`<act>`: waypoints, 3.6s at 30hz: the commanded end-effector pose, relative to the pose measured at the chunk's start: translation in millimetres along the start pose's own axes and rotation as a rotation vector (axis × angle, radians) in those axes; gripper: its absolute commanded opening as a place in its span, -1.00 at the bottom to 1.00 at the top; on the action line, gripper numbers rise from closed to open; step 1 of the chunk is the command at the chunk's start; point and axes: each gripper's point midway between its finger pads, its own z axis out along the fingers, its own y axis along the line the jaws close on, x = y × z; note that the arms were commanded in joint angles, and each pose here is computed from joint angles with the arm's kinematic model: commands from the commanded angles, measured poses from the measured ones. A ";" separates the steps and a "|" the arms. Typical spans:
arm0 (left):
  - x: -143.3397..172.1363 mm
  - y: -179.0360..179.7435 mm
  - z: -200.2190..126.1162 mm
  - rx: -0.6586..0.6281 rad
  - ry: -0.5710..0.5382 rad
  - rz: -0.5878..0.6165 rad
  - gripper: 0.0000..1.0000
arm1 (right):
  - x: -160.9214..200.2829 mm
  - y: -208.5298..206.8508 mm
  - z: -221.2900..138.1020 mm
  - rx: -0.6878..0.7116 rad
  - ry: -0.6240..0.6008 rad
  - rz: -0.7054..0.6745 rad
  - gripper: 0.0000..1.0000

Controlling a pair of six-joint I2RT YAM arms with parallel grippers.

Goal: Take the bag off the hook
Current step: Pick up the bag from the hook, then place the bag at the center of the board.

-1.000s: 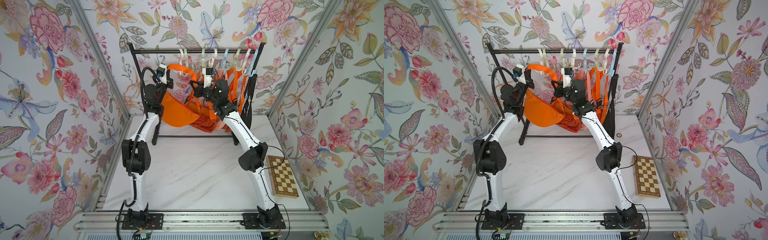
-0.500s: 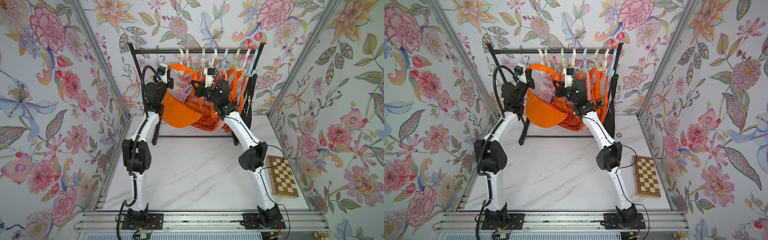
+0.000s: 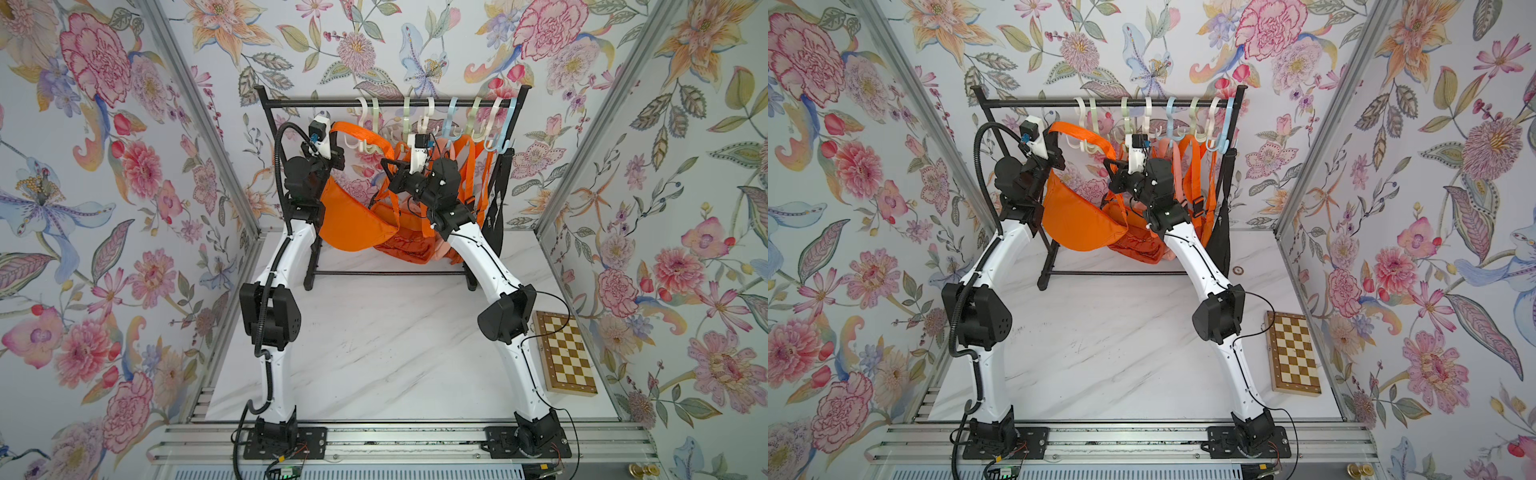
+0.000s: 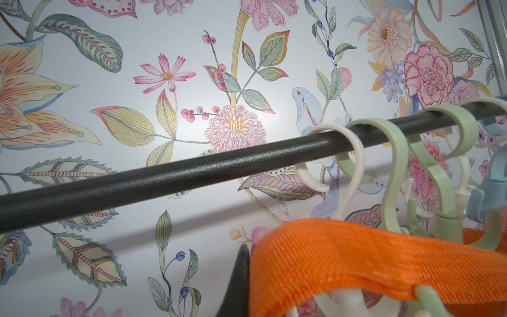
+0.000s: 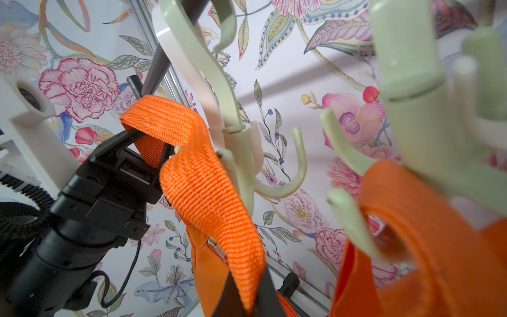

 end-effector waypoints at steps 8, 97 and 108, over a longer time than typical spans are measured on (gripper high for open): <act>-92.9 -5.4 -6.6 0.015 -0.122 -0.027 -1.00 | -68.0 65.7 -27.3 -0.114 -0.095 -0.034 -1.00; 220.0 72.2 -413.5 -0.763 0.967 -0.091 -1.00 | 356.7 59.4 -27.0 -0.122 0.690 0.297 -0.73; 246.6 73.5 -403.8 -0.703 1.006 -0.119 -0.12 | 361.7 39.1 -17.5 -0.114 0.695 0.270 0.13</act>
